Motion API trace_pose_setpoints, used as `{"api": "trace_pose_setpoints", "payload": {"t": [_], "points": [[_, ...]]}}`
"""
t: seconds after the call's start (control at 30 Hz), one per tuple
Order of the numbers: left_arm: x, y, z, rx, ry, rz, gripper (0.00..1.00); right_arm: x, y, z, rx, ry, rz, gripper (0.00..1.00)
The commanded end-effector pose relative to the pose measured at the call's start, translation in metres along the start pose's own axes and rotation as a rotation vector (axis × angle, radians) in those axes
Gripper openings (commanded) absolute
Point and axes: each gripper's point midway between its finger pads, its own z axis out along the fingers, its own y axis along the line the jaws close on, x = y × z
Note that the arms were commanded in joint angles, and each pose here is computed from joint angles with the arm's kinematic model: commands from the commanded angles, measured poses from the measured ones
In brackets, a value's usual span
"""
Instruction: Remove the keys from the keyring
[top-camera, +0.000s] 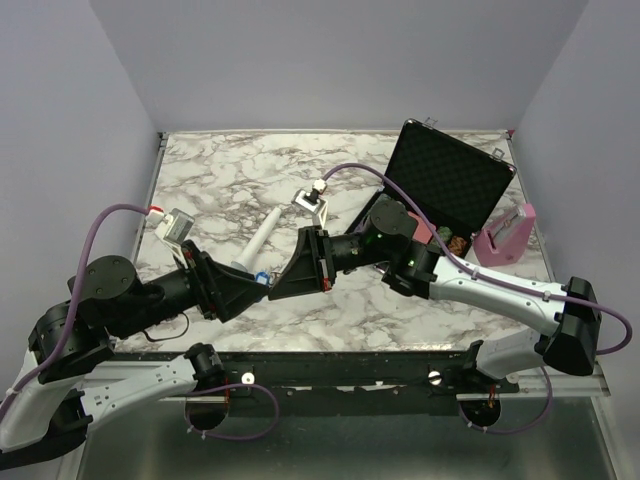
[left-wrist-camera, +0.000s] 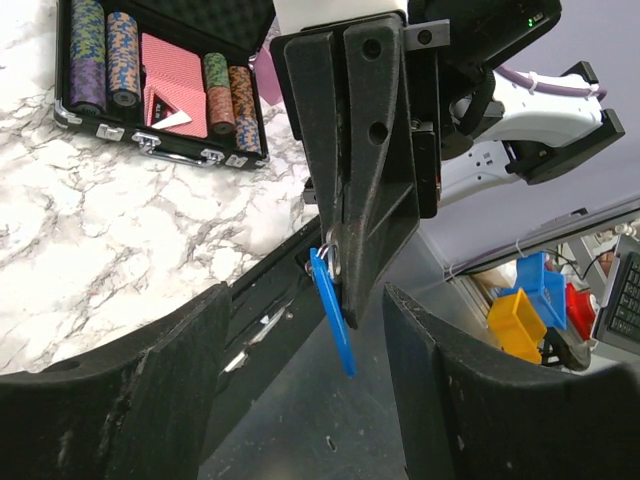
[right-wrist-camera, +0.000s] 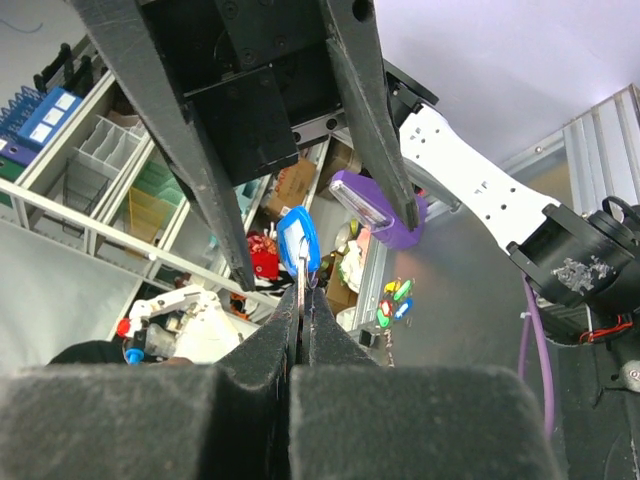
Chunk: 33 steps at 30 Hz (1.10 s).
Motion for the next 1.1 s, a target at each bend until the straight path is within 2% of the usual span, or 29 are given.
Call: {"api": "trace_pose_setpoints", "payload": {"t": [0.0,0.3,0.67,1.07], "points": [[-0.003,-0.004,-0.003,0.027,-0.017,0.029,0.68,0.004,0.011,0.005,-0.025,0.036,-0.026,0.01],[-0.014,-0.012,-0.01,0.062,-0.064,0.052,0.61,0.008,0.015,0.008,-0.036,0.049,-0.037,0.01],[-0.011,-0.01,-0.009,0.05,-0.046,0.051,0.47,0.011,0.017,0.012,-0.044,0.062,-0.04,0.01],[-0.006,-0.007,-0.006,0.036,-0.016,0.051,0.45,0.012,0.017,0.013,-0.04,0.057,-0.043,0.01]]}}
